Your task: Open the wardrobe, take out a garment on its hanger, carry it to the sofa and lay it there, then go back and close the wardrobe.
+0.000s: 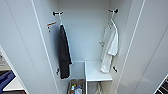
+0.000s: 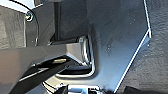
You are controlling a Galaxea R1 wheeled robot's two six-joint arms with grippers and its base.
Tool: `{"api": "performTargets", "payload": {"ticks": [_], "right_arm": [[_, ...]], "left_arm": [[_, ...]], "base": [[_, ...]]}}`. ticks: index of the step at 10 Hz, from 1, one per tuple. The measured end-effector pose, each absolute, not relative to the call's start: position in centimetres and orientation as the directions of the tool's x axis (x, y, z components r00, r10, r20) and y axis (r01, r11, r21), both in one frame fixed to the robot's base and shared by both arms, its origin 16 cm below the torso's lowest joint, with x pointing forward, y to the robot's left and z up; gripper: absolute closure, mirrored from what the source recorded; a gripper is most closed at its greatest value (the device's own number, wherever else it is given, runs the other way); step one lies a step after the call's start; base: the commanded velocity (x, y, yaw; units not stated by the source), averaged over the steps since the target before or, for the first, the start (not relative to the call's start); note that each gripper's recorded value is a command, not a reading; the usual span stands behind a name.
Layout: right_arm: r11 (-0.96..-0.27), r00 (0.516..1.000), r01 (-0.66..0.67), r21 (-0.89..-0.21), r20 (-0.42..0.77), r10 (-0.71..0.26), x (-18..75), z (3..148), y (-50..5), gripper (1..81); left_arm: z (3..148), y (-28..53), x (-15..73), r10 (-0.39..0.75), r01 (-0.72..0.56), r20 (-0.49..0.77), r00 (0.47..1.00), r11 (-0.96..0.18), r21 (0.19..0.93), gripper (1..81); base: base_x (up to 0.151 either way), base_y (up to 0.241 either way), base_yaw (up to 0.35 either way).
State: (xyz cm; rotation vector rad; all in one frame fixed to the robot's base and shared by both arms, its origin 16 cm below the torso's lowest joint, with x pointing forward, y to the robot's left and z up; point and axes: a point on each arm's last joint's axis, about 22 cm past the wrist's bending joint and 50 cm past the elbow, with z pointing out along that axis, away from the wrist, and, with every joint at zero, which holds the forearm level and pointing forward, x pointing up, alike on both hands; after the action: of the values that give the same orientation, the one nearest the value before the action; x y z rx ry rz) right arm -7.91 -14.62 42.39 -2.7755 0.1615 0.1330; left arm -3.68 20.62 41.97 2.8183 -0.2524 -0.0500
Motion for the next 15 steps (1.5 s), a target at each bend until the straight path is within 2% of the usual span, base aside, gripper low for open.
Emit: {"api": "performTargets", "payload": {"ticks": [2, 5, 10, 15], "right_arm": [[-0.933, 0.990, -0.106, -0.343, -0.121, -0.068, -9.3, 42.5, -14.6, 1.0], [-0.933, 0.993, -0.085, -0.349, -0.106, -0.051, -8.8, 42.5, -14.3, 1.0], [-0.934, 0.993, -0.086, -0.348, -0.101, -0.054, -8.7, 42.4, -14.4, 1.0], [-0.933, 0.994, -0.085, -0.349, -0.094, -0.055, -8.4, 42.4, -14.4, 1.0]], "left_arm": [[41.7, 21.4, -2.6, -0.178, -0.172, 0.004, 0.984, -0.943, 0.285, 1.0], [41.9, 18.4, -2.2, -0.189, -0.188, 0.025, 0.982, -0.931, 0.314, 1.0], [41.8, 19.0, -2.2, -0.189, -0.188, 0.025, 0.982, -0.934, 0.304, 1.0], [41.8, 19.0, -2.6, -0.190, -0.187, 0.020, 0.982, -0.934, 0.305, 1.0]], "base": [[0.000, 0.000, 0.000], [0.000, 0.000, 0.000], [0.000, 0.000, 0.000], [0.090, 0.000, 0.000]]}}
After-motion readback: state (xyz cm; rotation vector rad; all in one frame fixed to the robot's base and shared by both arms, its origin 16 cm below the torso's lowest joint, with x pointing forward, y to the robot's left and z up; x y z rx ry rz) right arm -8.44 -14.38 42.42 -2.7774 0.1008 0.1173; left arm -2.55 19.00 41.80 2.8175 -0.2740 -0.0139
